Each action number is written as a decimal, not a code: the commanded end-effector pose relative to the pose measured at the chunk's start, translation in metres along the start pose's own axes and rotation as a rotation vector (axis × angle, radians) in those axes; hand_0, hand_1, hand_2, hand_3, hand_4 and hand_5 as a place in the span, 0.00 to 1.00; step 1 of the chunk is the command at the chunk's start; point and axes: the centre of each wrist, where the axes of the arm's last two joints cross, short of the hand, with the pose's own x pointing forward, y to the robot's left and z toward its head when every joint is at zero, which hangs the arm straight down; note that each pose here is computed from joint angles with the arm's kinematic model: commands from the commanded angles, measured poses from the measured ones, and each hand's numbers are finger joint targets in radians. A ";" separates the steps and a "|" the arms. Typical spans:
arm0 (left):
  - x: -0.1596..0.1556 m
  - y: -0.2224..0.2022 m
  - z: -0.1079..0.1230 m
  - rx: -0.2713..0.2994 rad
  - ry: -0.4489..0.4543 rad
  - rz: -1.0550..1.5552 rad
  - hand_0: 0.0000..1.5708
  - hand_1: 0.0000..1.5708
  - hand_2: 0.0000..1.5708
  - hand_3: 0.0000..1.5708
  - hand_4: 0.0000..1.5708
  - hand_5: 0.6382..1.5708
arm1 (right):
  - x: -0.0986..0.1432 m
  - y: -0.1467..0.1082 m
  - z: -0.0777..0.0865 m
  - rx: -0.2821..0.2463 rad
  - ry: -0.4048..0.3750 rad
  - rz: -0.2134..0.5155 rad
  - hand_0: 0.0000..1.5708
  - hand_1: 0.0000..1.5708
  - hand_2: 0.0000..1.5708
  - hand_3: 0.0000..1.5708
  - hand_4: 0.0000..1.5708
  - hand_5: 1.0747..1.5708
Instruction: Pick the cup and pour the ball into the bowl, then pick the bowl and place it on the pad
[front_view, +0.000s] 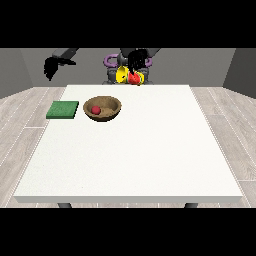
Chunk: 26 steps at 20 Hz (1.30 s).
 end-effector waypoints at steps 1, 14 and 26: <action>-0.025 -0.005 0.008 0.071 0.251 0.448 0.75 0.75 0.92 0.81 0.93 0.57 | -0.001 -0.005 0.005 -0.071 -0.007 -0.015 0.00 0.00 0.00 0.00 0.14 0.99; -0.040 -0.018 0.074 0.211 0.216 1.491 0.00 0.00 0.00 0.00 0.00 0.99 | 0.009 0.085 -0.049 -0.102 -0.116 -0.060 0.00 0.00 0.00 0.00 0.14 1.00; -0.091 -0.044 0.109 0.210 0.137 1.537 0.00 0.00 0.00 0.00 0.00 0.99 | -0.014 0.096 -0.071 -0.153 -0.126 -0.100 0.00 0.00 0.00 0.00 0.17 0.99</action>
